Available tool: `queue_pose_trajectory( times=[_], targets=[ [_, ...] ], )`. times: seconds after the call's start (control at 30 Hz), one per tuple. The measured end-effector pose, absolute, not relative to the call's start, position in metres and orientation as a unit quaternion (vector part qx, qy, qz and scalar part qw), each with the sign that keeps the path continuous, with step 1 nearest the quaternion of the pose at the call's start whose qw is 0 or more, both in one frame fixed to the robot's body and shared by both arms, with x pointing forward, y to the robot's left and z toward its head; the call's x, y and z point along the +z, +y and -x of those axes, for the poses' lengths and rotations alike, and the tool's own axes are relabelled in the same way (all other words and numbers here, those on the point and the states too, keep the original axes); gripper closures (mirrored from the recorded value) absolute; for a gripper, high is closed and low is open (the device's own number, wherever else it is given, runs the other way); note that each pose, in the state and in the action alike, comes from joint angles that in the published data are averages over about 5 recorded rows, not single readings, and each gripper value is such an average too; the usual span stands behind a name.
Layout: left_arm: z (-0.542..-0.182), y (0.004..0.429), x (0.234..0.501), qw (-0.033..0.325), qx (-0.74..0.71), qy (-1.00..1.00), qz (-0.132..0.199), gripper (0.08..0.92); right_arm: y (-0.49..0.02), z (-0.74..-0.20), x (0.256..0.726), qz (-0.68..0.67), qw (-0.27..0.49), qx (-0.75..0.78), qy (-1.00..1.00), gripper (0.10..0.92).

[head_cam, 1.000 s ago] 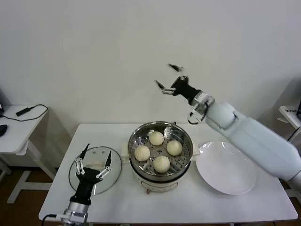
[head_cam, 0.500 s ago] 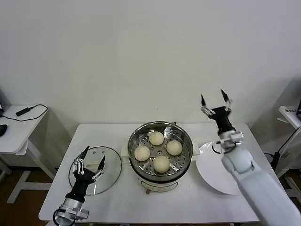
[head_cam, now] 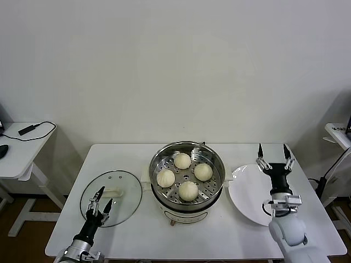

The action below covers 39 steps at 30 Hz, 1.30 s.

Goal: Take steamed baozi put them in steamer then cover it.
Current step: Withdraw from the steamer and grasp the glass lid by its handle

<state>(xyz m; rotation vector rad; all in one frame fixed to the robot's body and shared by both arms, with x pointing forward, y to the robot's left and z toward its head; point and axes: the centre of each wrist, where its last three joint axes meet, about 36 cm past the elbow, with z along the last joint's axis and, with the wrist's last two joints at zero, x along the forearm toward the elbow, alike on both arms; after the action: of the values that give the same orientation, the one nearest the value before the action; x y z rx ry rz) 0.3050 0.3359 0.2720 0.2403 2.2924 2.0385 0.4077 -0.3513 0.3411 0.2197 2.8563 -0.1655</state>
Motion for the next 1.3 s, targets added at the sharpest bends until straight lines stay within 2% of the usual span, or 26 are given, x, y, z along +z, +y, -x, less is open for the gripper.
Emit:
queue_pose_trajectory(
  times=[0.37,1.3],
  targets=[
    [-0.316,0.34,0.257,0.016,0.697,0.714,-0.069,0.177,-0.35,-0.38,0.32,-0.093,0.11,-0.055,0.988,0.2],
    [-0.362,0.328,0.253,0.013,0.706,0.707,-0.047,0.177,-0.352,-0.362,0.302,-0.113,0.094,-0.059,0.987,0.2]
  ],
)
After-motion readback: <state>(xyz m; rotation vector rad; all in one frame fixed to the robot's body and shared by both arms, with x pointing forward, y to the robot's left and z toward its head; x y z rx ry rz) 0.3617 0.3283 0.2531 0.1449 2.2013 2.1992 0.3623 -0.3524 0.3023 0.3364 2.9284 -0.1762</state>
